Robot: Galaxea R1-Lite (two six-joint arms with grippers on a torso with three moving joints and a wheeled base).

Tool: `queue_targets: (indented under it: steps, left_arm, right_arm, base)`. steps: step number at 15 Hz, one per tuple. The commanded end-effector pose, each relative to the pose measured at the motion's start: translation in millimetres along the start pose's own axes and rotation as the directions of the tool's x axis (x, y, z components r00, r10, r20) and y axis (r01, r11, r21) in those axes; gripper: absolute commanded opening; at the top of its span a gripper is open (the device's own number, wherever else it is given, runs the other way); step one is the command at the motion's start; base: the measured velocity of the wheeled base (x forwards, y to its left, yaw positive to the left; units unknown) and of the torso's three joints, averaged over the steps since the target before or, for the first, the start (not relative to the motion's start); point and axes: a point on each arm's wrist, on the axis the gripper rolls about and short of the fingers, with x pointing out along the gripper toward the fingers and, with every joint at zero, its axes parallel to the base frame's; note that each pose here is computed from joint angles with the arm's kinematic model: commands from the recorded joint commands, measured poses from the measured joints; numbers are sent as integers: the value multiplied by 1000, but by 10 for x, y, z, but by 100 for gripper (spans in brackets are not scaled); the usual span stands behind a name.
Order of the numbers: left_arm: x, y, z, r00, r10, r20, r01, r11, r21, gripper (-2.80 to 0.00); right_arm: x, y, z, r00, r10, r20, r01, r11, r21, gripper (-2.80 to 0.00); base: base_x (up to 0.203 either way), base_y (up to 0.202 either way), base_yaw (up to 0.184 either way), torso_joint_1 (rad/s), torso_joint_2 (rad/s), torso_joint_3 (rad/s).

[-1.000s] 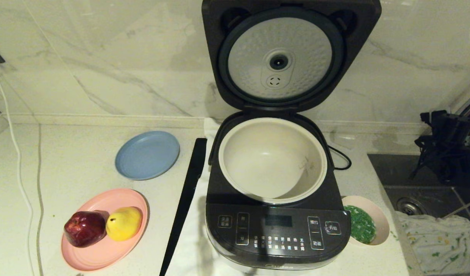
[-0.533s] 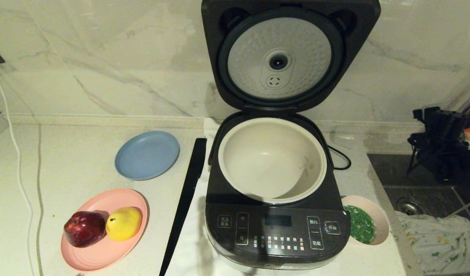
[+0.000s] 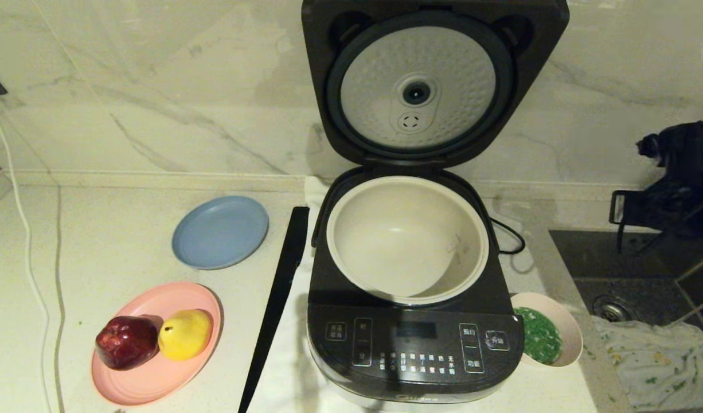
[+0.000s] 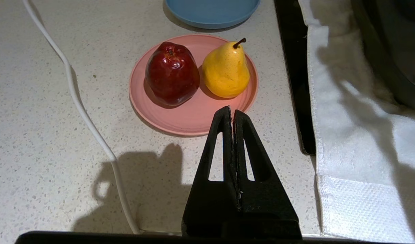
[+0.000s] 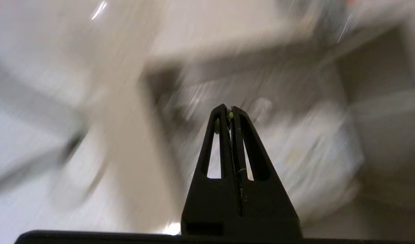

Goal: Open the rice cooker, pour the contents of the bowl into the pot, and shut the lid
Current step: Turn on the tap, then fill a bowl with water from the tap

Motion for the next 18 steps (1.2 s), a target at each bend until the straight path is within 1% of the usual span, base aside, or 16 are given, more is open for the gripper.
queue_targets:
  steps: [1, 2, 3, 4, 5, 7, 8, 10, 11, 13, 14, 18]
  left_arm:
    - [-1, 0, -1, 1000, 0, 0, 0, 1000, 1, -280]
    - [-1, 0, -1, 1000, 0, 0, 0, 1000, 1, -280]
    - [-2, 0, -1, 1000, -1, 2, 1, 1000, 0, -280]
    - [-1, 0, -1, 1000, 0, 1, 0, 1000, 0, -280]
    - [-1, 0, -1, 1000, -1, 1, 1, 1000, 1, -280]
    - [-1, 0, -1, 1000, 0, 0, 0, 1000, 0, -280]
    - [-1, 0, -1, 1000, 0, 0, 0, 1000, 0, -280]
    - [-1, 0, 0, 1000, -1, 0, 1, 1000, 0, -280]
    - [-1, 0, 0, 1000, -1, 0, 1, 1000, 0, -280]
    - [-1, 0, 0, 1000, 0, 1, 0, 1000, 0, -280]
    - [-1, 0, -1, 1000, 0, 0, 0, 1000, 0, -280]
    - [-1, 0, -1, 1000, 0, 0, 0, 1000, 1, -280]
  right_arm:
    - [-725, -227, -26, 984, 105, -145, -96, 993, 68, -280]
    - [-919, -267, -91, 971, 155, -185, -140, 986, 92, -280]
    - [-1093, -278, -223, 943, 209, -259, -184, 976, 117, -280]
    - [-1228, -268, -356, 909, 254, -330, -214, 965, 154, -280]
    - [-1313, -261, -456, 885, 289, -365, -238, 955, 179, -280]
    - [-1375, -246, -681, 836, 332, -437, -267, 942, 204, -280]
    - [-1383, -237, -784, 815, 340, -470, -270, 939, 213, -280]
    - [-1382, -235, -946, 785, 345, -514, -270, 938, 217, -280]
    - [-1360, -216, -1024, 778, 352, -521, -273, 936, 225, -280]
    - [-1274, -164, -1189, 774, 364, -518, -279, 931, 237, -280]
    - [-1244, -147, -1229, 777, 372, -508, -287, 927, 241, 0]
    - [-1130, -91, -1340, 769, 363, -526, -278, 931, 235, 0]
  base:
    - [0, 0, 0, 0, 0, 0]
    - [0, 0, 0, 0, 0, 0]
    - [0, 0, 0, 0, 0, 0]
    - [0, 0, 0, 0, 0, 0]
    - [0, 0, 0, 0, 0, 0]
    - [0, 0, 0, 0, 0, 0]
    - [0, 0, 0, 0, 0, 0]
    - [0, 0, 0, 0, 0, 0]
    - [0, 0, 0, 0, 0, 0]
    - [0, 0, 0, 0, 0, 0]
    - [0, 0, 0, 0, 0, 0]
    - [0, 0, 0, 0, 0, 0]
